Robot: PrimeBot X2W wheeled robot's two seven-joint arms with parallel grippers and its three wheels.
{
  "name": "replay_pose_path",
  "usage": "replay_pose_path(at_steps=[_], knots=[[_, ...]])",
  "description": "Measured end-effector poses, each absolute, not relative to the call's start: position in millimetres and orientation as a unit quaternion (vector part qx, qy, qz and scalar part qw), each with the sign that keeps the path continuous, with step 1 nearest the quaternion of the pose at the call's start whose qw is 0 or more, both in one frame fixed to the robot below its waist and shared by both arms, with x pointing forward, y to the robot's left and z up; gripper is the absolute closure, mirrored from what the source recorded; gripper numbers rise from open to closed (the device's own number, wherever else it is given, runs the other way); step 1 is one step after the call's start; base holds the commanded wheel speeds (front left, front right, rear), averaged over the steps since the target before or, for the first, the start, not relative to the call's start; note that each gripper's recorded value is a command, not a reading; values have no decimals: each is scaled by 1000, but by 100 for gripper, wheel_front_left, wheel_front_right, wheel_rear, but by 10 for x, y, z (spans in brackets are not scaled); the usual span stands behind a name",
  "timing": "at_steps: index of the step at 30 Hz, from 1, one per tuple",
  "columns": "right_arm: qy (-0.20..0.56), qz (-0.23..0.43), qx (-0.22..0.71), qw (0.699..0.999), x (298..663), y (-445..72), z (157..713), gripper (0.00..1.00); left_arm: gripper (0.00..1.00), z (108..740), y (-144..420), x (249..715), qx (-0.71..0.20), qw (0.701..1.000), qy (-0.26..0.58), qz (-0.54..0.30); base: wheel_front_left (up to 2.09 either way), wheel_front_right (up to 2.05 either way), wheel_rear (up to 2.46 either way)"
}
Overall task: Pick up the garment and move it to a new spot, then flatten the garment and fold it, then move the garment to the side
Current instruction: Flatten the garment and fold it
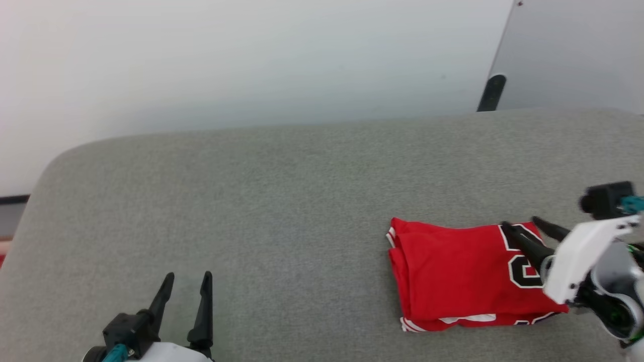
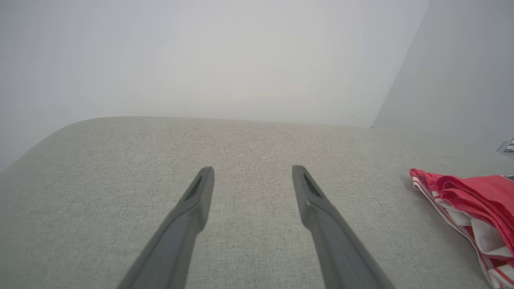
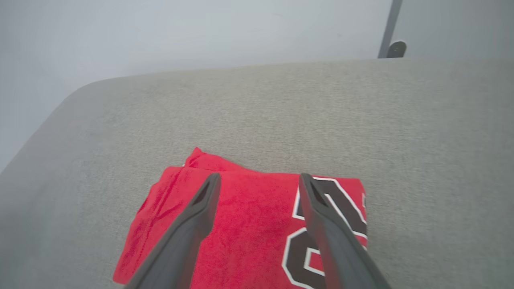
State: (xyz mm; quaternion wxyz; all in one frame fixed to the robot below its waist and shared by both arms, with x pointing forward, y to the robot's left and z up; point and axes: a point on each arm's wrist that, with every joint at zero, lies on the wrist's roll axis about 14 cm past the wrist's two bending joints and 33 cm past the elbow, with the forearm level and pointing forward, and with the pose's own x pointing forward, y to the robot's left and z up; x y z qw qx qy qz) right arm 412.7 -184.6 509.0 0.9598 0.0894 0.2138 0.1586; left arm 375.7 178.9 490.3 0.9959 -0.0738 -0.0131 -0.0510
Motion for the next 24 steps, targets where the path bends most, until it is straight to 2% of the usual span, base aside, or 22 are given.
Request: replay_pose_path(at_steps=[10,16,24], knots=[[121,49,117,985,3900,-2575,5207,0,0,4973,1658,3808,-64,995,-20,-78,0,0,0],[51,30,101,993,3746,-2687,5333,0,0,5000,1649,3819,-62,994,-23,-83,0,0,0],[-1,36,96,995,3645,-2548,5368,0,0,4984,1782,3736,-63,996,-23,-63,0,0,0]])
